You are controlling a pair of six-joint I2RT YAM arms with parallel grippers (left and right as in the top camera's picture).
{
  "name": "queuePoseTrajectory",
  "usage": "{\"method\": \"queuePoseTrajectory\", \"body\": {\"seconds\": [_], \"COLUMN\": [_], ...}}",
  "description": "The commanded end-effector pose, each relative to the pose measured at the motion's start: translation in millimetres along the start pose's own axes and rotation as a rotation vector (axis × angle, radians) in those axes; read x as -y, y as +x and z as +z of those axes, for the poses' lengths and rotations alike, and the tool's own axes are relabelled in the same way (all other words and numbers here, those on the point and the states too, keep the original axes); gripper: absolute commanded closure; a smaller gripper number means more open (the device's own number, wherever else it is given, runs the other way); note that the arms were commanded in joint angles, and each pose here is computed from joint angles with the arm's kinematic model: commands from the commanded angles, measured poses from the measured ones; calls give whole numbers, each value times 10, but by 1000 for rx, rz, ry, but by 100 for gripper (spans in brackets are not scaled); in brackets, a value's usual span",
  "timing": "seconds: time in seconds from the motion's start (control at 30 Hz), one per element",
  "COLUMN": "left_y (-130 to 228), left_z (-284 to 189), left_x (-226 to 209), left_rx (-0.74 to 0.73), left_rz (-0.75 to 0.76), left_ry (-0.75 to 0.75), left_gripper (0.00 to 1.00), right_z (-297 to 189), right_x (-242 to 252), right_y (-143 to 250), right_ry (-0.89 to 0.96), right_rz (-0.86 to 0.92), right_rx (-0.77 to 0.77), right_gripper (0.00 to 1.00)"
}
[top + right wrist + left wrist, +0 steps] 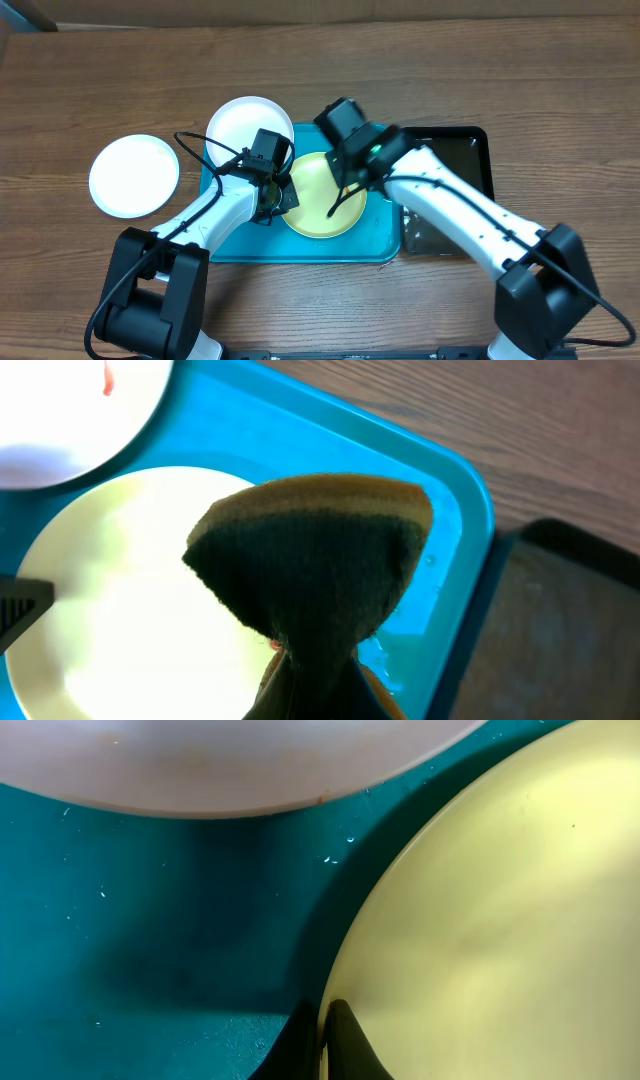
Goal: Clean dirty plates on tray and stack at the side
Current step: 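Lift the sponge and move it over the yellow plate, then scrub the yellow plate held by the left gripper with the sponge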
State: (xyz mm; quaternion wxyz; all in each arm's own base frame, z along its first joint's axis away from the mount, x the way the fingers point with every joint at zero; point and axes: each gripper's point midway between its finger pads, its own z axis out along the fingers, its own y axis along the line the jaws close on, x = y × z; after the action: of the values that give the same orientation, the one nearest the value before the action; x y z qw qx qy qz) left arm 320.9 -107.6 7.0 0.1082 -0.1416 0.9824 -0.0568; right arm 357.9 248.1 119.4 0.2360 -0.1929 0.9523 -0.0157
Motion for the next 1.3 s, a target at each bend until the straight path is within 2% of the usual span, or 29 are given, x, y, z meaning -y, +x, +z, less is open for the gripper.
{"method": "queuePoseTrajectory", "body": {"seconds": [0.0,0.3,0.7,1.27], "left_y": [-3,-3,0,5], "left_z": [46,46,46,46], "left_x": [-128,-127,-125,-129], "left_rx": [14,14,13,11], "left_rz": [-24,-24,-21,-21], "left_ry": [-62,-62,-61,-63], "left_gripper": [96,96,96,96], "right_z": [164,634,936,952], "right_x": [101,5,-39,-532], "right_y": [101,369,549,840], "right_ry": [168,197,204,-114], "right_rz": [-61,-105,-93,-49], "right_rx": [-6,-97,-157,-306], "right_gripper": [96,96,96,96]}}
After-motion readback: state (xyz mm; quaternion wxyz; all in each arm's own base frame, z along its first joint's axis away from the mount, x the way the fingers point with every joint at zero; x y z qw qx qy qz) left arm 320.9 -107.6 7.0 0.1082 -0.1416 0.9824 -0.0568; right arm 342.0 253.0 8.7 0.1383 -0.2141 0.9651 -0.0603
